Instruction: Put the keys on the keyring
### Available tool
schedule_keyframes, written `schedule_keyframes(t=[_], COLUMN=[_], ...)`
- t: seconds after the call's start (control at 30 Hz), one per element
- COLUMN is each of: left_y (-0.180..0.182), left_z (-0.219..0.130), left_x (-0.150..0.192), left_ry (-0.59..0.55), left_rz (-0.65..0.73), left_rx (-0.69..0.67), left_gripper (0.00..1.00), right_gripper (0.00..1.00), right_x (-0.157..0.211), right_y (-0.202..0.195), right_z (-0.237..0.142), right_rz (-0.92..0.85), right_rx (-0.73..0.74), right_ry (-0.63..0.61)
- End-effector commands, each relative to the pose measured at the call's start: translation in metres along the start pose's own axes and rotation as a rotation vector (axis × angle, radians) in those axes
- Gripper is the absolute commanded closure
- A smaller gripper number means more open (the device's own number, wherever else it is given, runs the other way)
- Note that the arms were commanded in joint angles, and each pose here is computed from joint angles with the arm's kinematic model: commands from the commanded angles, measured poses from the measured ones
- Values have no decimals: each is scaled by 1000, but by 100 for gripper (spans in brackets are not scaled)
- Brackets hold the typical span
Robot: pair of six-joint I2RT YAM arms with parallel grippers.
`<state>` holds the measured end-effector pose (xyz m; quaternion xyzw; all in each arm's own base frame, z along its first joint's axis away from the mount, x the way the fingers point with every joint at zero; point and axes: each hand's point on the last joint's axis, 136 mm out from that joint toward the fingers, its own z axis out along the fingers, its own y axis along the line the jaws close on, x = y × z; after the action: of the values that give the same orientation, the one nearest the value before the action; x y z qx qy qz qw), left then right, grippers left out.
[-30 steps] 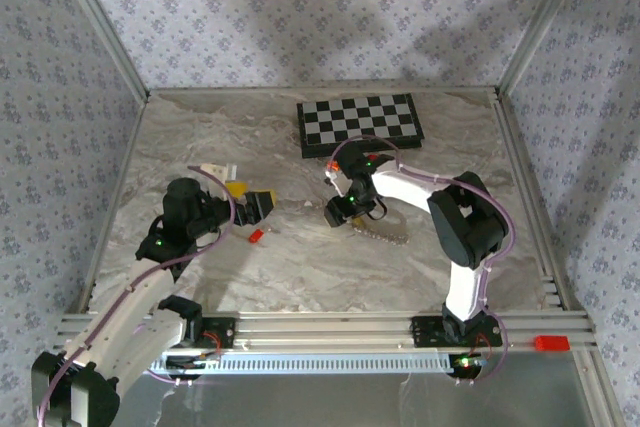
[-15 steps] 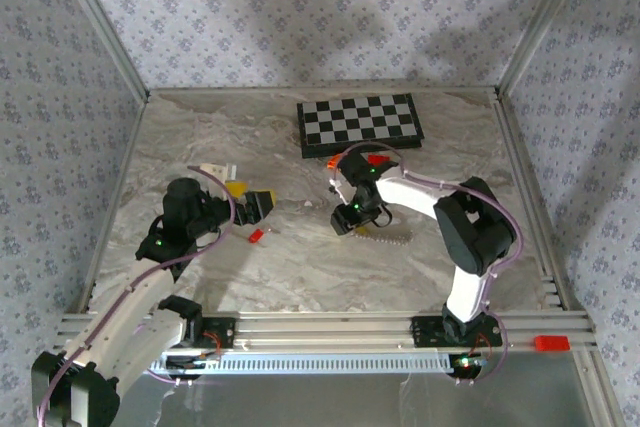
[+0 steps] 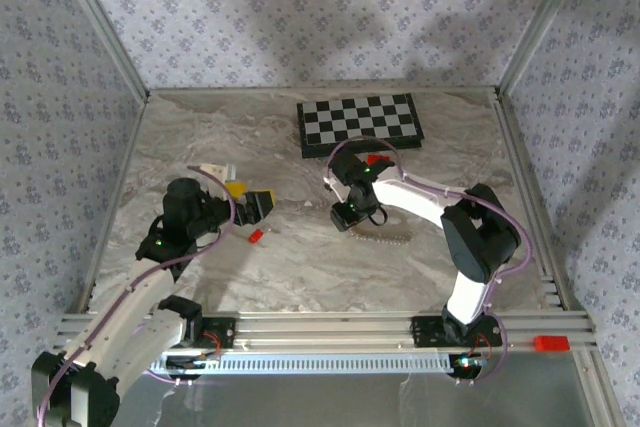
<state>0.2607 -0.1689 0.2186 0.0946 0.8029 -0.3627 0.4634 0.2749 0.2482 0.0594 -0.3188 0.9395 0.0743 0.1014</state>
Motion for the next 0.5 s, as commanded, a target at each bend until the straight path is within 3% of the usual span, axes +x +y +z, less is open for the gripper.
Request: schedule_keyframes(t=[0.0, 0.47], left_y=[-8, -7], left_z=[-3, -3], left_x=[-10, -10], left_ry=[-24, -24], left_rz=[35, 38], left_rx=[16, 12], left_gripper=[0, 0], right_gripper=[54, 55], right_x=[3, 10], right_y=[-9, -8], right_z=[1, 20], right_rz=[-37, -107], right_rx=[95, 191], right_ry=[50, 151])
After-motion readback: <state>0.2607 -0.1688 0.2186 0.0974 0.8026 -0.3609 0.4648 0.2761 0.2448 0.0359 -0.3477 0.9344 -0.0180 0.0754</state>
